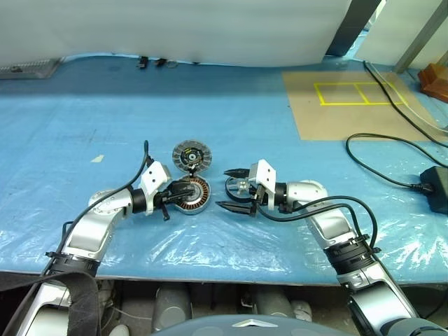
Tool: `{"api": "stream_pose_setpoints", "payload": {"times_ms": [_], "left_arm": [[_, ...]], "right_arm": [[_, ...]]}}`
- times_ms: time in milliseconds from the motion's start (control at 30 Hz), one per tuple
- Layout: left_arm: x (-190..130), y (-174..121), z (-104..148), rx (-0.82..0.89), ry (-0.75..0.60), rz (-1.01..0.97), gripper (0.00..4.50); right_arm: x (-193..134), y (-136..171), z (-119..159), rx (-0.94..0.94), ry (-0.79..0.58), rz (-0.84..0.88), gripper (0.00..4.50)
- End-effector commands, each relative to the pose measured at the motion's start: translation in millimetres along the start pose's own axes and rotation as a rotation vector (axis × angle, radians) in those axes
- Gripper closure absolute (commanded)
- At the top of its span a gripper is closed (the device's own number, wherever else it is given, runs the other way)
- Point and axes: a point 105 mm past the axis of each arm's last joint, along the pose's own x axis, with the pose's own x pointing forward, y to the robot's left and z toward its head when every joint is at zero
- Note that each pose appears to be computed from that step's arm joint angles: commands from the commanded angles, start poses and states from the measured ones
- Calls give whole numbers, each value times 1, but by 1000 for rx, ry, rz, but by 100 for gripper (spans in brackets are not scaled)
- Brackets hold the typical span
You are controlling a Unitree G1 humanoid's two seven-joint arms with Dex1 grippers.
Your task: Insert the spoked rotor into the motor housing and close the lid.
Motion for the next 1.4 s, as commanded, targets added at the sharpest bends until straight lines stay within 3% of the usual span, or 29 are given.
{"api": "stream_pose_setpoints", "payload": {"times_ms": [33,267,433,533,767,867,1133,1400], "left_arm": [[-1,-1,7,30,-6,-8,380],[-1,-4,3,15,19,-24,380],[-3,-3,2,17,24,-8,209],[-8,5,10,-34,-42,57,107],[-23,9,22,-120,-136,111,107],[-24,9,23,-133,-148,114,170],[-14,8,23,-111,-145,109,447],[1,15,20,-12,-87,118,447]], "right_arm": [[1,-2,13,-46,-32,2,0],[2,-3,13,-49,-30,0,0],[2,-3,12,-50,-27,-3,0],[2,-3,11,-49,-25,-4,0],[2,-2,8,-43,-19,-2,0],[3,-2,7,-42,-17,3,0],[5,-1,7,-46,-17,11,0],[6,1,8,-45,-20,9,0]]}}
